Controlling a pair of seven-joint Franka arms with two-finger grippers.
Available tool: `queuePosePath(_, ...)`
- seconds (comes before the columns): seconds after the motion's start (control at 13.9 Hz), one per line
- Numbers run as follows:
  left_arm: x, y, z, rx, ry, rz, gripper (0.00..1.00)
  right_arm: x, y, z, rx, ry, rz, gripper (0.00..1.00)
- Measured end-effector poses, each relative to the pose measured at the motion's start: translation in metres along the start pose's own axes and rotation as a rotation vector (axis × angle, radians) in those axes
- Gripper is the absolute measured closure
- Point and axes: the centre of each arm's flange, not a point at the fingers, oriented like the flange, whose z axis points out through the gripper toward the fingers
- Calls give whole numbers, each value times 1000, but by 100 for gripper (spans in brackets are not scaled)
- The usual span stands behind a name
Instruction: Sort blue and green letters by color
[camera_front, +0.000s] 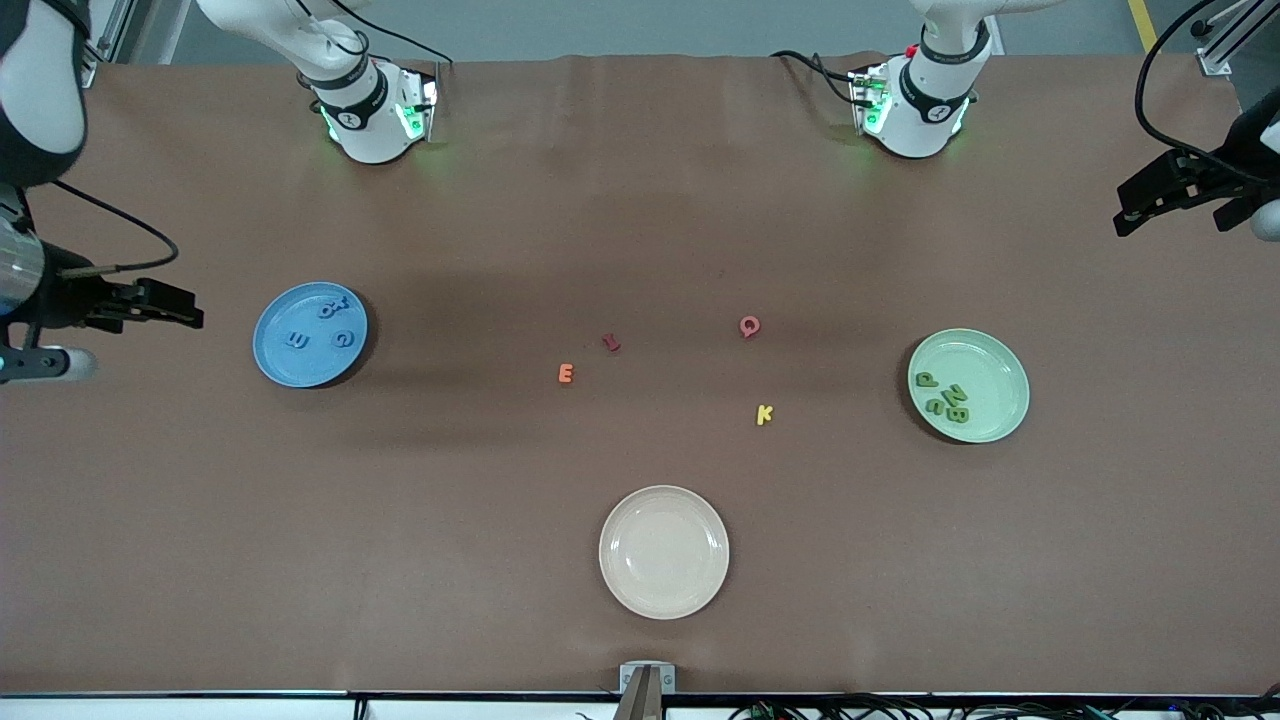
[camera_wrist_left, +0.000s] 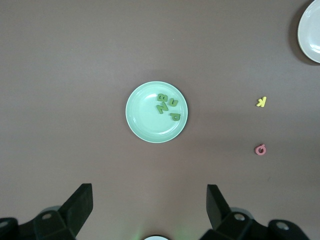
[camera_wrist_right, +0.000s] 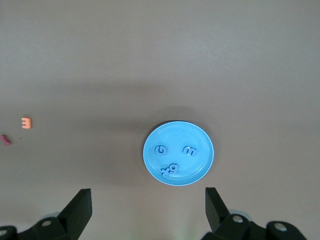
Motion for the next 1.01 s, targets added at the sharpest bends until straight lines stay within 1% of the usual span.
queuePosePath(0.22,0,-4,0,0,0,-7,0,-15,-1,-19,-10,12,-20,0)
queuePosePath(0.36,0,-5,0,0,0,-9,0,-18,4,-22,-10,17,-14,0)
queuePosePath(0.72,0,-5,-2,-1,4,-9,0,-21,7,-22,-7,5,-8,0)
queuePosePath(1.01,0,-4,-2,-1,4,-7,0,-37,11,-33,-3,11,1,0)
